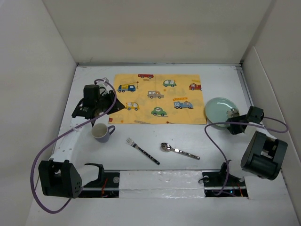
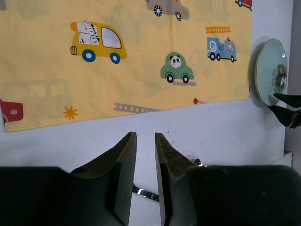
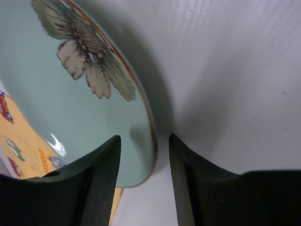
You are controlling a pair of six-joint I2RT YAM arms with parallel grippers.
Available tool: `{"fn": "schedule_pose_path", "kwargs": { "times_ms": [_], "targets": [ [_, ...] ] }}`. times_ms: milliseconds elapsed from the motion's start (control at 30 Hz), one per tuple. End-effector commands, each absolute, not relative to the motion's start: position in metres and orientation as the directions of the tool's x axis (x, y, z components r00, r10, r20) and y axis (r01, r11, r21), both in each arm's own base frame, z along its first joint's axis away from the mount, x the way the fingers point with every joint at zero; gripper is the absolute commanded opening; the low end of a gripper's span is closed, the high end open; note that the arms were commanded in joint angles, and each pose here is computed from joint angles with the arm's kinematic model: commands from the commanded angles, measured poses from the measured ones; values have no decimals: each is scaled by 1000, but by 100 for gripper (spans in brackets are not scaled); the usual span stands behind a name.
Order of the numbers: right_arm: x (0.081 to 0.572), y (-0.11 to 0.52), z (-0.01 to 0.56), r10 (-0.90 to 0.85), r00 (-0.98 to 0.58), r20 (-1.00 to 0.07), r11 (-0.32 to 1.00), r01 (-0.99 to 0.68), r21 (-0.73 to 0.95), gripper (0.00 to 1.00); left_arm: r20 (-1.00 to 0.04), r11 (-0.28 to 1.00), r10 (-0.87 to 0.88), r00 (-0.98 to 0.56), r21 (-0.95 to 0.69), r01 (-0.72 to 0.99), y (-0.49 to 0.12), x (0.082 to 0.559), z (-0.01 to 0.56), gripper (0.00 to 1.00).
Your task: Set the dinner table for one person
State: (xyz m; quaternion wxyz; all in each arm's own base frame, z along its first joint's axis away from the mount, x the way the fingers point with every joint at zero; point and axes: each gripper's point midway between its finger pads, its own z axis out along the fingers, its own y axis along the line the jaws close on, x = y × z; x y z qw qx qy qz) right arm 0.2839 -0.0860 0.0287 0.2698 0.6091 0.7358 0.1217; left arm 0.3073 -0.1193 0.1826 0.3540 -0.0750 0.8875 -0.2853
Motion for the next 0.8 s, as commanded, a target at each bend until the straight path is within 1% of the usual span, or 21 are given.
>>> {"fn": "schedule_pose_path", "kwargs": {
  "times_ms": [0, 33, 67, 100, 133, 167, 200, 333, 400, 433, 467, 500, 533, 567, 600, 667, 700, 733, 767],
  "targets": [
    [300, -88, 21, 976, -87, -201, 184, 825, 535, 48, -626, 797, -335, -704, -587, 142, -128, 313, 206, 21],
    [302, -87, 19, 978, -89, -188, 178, 826, 535, 46, -624, 796, -335, -706, -588, 143, -129, 313, 206, 21],
    [301, -87, 15, 981, -87, -174, 167, 836, 523, 41, -627, 796, -334, -704, -587, 146, -129, 313, 207, 21],
    [301, -87, 13, 983, -82, -165, 156, 844, 514, 22, -629, 797, -334, -702, -586, 146, -129, 314, 208, 22],
    [298, -90, 8, 986, -66, -154, 135, 855, 500, 8, -629, 798, -335, -701, -585, 144, -128, 314, 208, 22],
    [297, -89, 10, 987, -67, -148, 134, 854, 503, 0, -633, 801, -333, -699, -581, 145, -128, 314, 208, 22],
    [298, -89, 15, 986, -58, -155, 131, 848, 513, 0, -634, 804, -333, -698, -578, 141, -127, 314, 208, 22],
    [313, -110, 88, 952, 14, -305, 187, 763, 619, 0, -630, 807, -332, -702, -575, 134, -126, 314, 204, 25],
    [332, -116, 161, 918, 50, -393, 270, 647, 713, 0, -628, 811, -333, -703, -572, 126, -125, 315, 202, 26],
    [340, -110, 181, 912, 36, -409, 304, 608, 733, 0, -631, 811, -334, -700, -571, 127, -125, 317, 204, 27],
    [357, -82, 202, 913, -49, -404, 369, 519, 771, 0, -634, 813, -335, -696, -568, 126, -124, 319, 206, 28],
    [380, -46, 244, 901, -126, -416, 432, 349, 831, 0, -633, 816, -333, -698, -564, 122, -124, 323, 208, 29],
    [380, -45, 244, 901, -126, -416, 433, 348, 832, 0, -634, 817, -332, -698, -563, 123, -124, 323, 208, 29],
    [389, -22, 266, 887, -171, -428, 458, 227, 859, 0, -636, 818, -333, -696, -562, 122, -124, 325, 209, 30],
    [396, 14, 271, 872, -253, -419, 466, 167, 869, 0, -629, 823, -330, -704, -557, 112, -123, 326, 207, 30],
    [405, 53, 286, 829, -348, -437, 490, 75, 869, 0, -636, 825, -332, -696, -554, 113, -122, 329, 213, 31],
    [412, 85, 273, 787, -436, -437, 507, 53, 861, 0, -643, 827, -334, -689, -551, 113, -121, 329, 216, 31],
    [416, 101, 274, 765, -473, -436, 509, 30, 860, 0, -649, 825, -336, -683, -552, 118, -121, 330, 220, 31],
    [423, 118, 284, 741, -492, -456, 499, -50, 865, 0, -652, 825, -341, -677, -553, 117, -121, 330, 223, 32]
  ]
}}
